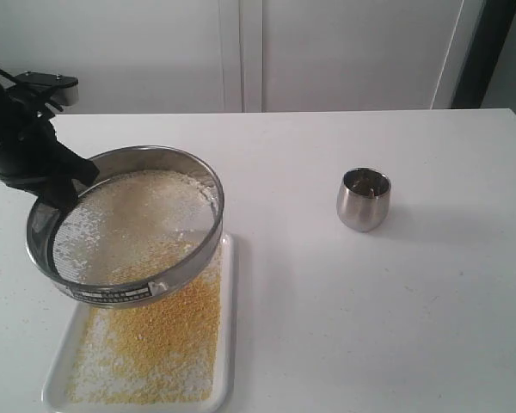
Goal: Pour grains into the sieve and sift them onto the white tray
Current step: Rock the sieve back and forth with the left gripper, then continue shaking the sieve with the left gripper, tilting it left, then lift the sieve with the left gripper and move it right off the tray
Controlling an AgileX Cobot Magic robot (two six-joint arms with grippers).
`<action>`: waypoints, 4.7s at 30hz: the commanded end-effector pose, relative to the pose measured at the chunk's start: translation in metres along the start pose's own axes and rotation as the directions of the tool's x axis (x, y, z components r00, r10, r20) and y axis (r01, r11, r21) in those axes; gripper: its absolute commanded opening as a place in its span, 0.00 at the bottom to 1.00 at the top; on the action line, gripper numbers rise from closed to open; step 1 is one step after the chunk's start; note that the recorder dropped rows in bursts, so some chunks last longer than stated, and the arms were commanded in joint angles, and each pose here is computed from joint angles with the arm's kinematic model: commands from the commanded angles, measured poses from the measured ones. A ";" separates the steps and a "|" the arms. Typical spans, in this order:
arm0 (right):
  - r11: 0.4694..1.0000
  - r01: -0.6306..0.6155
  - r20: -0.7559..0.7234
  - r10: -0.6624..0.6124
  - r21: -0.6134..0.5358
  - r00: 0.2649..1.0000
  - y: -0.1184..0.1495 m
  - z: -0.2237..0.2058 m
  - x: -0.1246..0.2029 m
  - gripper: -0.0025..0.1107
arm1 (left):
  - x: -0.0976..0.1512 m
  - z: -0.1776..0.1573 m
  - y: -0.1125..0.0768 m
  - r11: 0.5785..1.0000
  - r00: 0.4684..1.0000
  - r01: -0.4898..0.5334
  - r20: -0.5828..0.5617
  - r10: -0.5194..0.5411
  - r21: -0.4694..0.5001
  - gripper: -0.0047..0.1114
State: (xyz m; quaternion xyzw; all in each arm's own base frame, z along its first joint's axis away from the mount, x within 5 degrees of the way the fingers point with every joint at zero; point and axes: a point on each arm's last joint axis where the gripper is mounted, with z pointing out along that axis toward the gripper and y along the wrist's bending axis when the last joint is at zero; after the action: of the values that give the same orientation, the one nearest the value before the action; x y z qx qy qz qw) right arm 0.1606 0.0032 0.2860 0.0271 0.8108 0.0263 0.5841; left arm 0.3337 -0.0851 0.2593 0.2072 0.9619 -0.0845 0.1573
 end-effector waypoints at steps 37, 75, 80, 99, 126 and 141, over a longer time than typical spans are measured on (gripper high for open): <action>1.000 -0.001 -0.002 0.001 0.007 1.000 -0.001 -0.001 0.001 0.02 | 0.053 -0.008 -0.014 1.000 0.997 0.014 0.082 -0.014 -0.005 0.04; 1.000 -0.001 0.000 0.001 0.006 1.000 -0.001 -0.001 0.001 0.02 | 0.025 -0.003 0.007 0.995 0.996 0.090 -0.001 -0.090 0.045 0.04; 1.000 -0.001 0.000 0.001 0.006 1.000 -0.001 -0.001 0.001 0.02 | 0.049 -0.005 -0.012 0.993 0.992 0.063 -0.111 -0.051 0.103 0.04; 1.000 -0.001 -0.003 0.001 0.007 1.000 -0.001 -0.001 0.001 0.02 | 0.017 0.002 0.011 0.994 0.990 0.108 0.098 -0.105 -0.029 0.04; 1.000 -0.001 -0.003 0.001 0.007 1.000 -0.001 -0.001 0.001 0.02 | 0.044 -0.012 -0.022 1.000 0.997 0.002 0.078 0.000 -0.014 0.04; 1.000 -0.001 -0.002 0.001 0.007 1.000 -0.001 -0.001 0.001 0.02 | 0.042 -0.001 -0.050 0.976 0.981 -0.196 0.018 0.196 0.091 0.04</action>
State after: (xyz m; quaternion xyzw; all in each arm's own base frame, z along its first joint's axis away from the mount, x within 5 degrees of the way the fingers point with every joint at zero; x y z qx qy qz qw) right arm 0.1606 0.0032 0.2860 0.0274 0.8108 0.0265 0.5841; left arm 0.2870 -0.0987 0.2563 0.2329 0.9424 -0.1198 0.2081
